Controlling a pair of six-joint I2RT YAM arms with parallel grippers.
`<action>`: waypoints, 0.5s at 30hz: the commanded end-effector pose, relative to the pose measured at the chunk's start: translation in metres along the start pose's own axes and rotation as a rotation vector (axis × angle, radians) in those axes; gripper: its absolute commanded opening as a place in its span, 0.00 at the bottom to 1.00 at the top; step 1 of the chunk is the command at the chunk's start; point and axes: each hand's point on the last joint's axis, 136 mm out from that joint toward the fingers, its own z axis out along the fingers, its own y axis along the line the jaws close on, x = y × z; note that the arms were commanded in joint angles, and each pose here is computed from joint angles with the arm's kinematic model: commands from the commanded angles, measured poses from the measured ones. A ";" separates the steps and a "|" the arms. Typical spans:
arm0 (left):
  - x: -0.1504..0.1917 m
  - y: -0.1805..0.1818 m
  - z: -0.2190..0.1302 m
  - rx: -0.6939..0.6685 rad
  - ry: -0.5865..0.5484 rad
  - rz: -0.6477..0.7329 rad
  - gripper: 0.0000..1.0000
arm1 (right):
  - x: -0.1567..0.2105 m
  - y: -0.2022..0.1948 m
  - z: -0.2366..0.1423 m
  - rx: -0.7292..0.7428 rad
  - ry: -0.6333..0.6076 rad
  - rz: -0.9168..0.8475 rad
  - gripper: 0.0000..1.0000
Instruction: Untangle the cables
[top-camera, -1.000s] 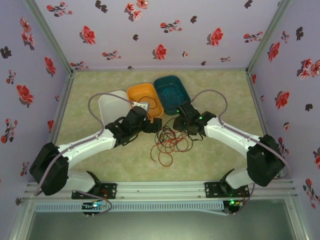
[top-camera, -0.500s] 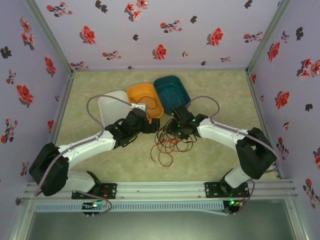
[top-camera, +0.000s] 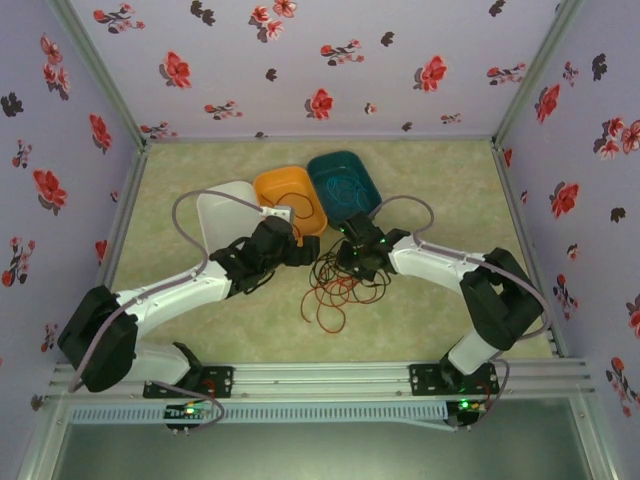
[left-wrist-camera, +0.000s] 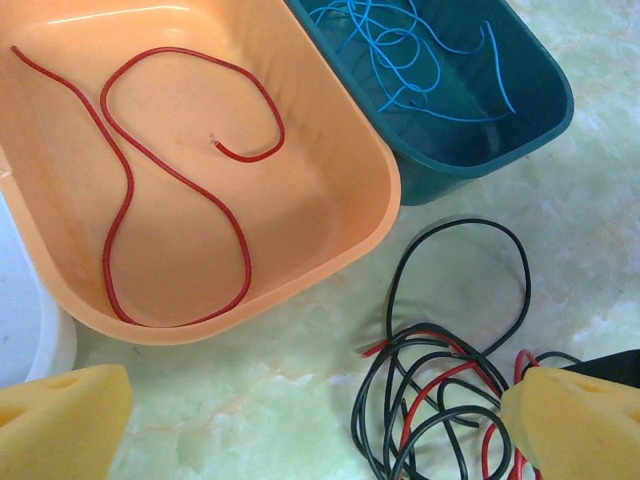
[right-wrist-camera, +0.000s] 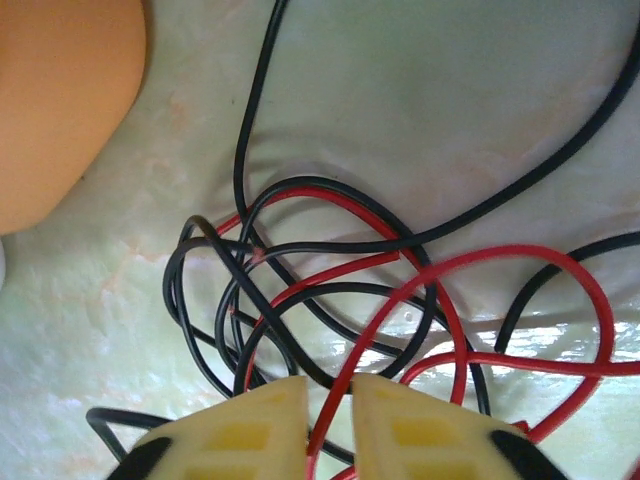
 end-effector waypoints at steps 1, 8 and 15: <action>-0.004 0.003 -0.004 -0.012 -0.034 -0.014 1.00 | 0.001 0.002 -0.003 -0.010 -0.011 -0.021 0.09; -0.010 -0.001 -0.008 0.009 -0.053 0.001 1.00 | -0.009 0.005 -0.044 -0.032 -0.103 -0.106 0.00; -0.014 -0.024 -0.014 0.129 -0.064 0.076 1.00 | -0.013 0.014 -0.095 -0.083 -0.179 -0.192 0.00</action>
